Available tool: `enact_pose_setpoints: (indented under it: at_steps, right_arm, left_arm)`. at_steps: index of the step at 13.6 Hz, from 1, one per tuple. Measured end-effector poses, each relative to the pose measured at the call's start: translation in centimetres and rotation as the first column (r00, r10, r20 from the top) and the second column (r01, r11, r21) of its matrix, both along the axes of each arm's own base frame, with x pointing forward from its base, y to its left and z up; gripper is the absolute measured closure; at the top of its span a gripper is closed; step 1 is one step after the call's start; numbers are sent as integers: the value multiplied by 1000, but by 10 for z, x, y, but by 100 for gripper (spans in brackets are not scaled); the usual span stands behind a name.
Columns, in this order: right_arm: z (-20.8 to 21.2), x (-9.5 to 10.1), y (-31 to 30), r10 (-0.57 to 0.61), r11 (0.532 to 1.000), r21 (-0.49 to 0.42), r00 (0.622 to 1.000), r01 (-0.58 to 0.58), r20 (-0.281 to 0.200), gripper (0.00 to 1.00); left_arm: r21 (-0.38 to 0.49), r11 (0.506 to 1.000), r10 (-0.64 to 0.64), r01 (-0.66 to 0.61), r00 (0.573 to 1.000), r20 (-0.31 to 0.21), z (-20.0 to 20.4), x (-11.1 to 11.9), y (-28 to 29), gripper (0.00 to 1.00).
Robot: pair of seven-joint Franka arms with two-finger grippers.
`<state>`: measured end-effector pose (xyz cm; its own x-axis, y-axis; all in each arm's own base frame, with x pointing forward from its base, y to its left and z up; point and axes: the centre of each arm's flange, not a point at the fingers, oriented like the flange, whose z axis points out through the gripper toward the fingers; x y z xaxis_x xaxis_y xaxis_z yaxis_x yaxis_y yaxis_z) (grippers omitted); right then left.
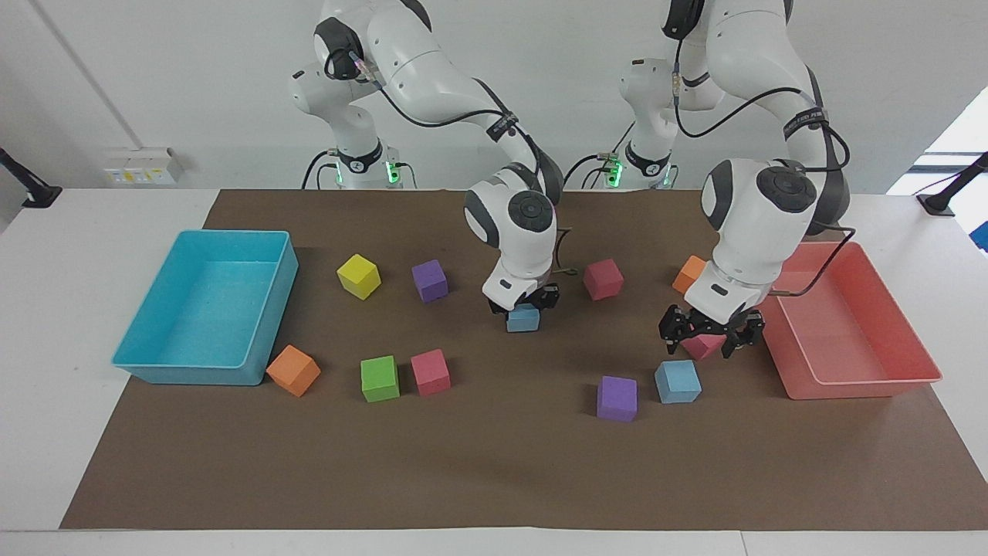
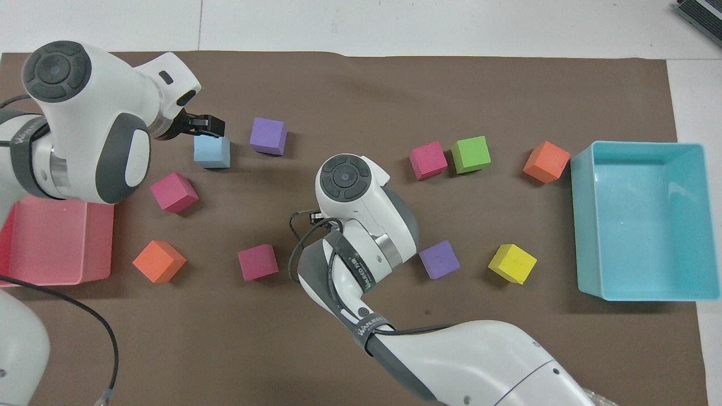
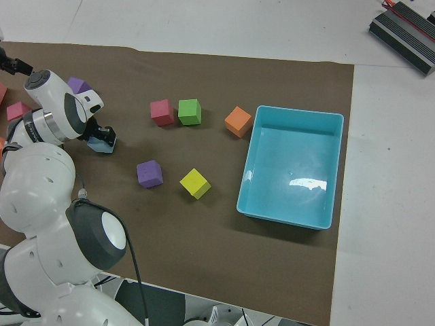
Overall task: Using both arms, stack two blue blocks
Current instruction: 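Lower the blue block with the right gripper while the left gripper grips another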
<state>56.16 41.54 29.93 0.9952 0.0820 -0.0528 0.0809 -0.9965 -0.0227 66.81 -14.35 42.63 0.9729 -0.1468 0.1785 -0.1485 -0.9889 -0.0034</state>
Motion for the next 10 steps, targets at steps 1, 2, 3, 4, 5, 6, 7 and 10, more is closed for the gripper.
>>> enact_pose_setpoints:
  at_steps: [1, 2, 3, 4, 5, 6, 7, 10]
  right_arm:
    - [-3, -1, -1, 0, 1000, 0, 1000, 0, 0, 37]
    - [-4, -1, -1, 0, 1000, 0, 1000, 0, 0, 37]
    - [-4, -1, -1, 0, 1000, 0, 1000, 0, 0, 37]
    - [-4, -1, -1, 1, 1000, 0, 1000, -1, 0, 37]
    - [-4, -1, -1, 1, 1000, 0, 1000, -1, 0, 37]
    - [-4, -1, -1, 1, 1000, 0, 1000, -1, 0, 37]
    - [-4, -2, -1, 1, 1000, 0, 1000, -1, 0, 30]
    - [-5, -2, -1, 2, 1000, -2, 1000, -2, -2, 1]
  left_arm:
    - [0, 1000, 1, -1, 1000, 7, -8, 3, 0, 0]
    - [0, 1000, 3, -3, 1000, 14, -14, 6, 1, 0]
    - [-1, 1000, 3, -3, 1000, 19, -20, 8, 1, 0]
    - [-1, 1000, 4, -4, 1000, 22, -27, 9, 1, 0]
    - [0, 1000, 4, -4, 1000, 23, -36, 9, 1, 0]
    - [1, 1000, 5, -5, 1000, 22, -45, 8, 2, 0]
    - [2, 1000, 5, -5, 1000, 18, -54, 5, 3, 0]
    - [0, 1000, 4, -4, 1000, 28, -80, -2, 5, 0]
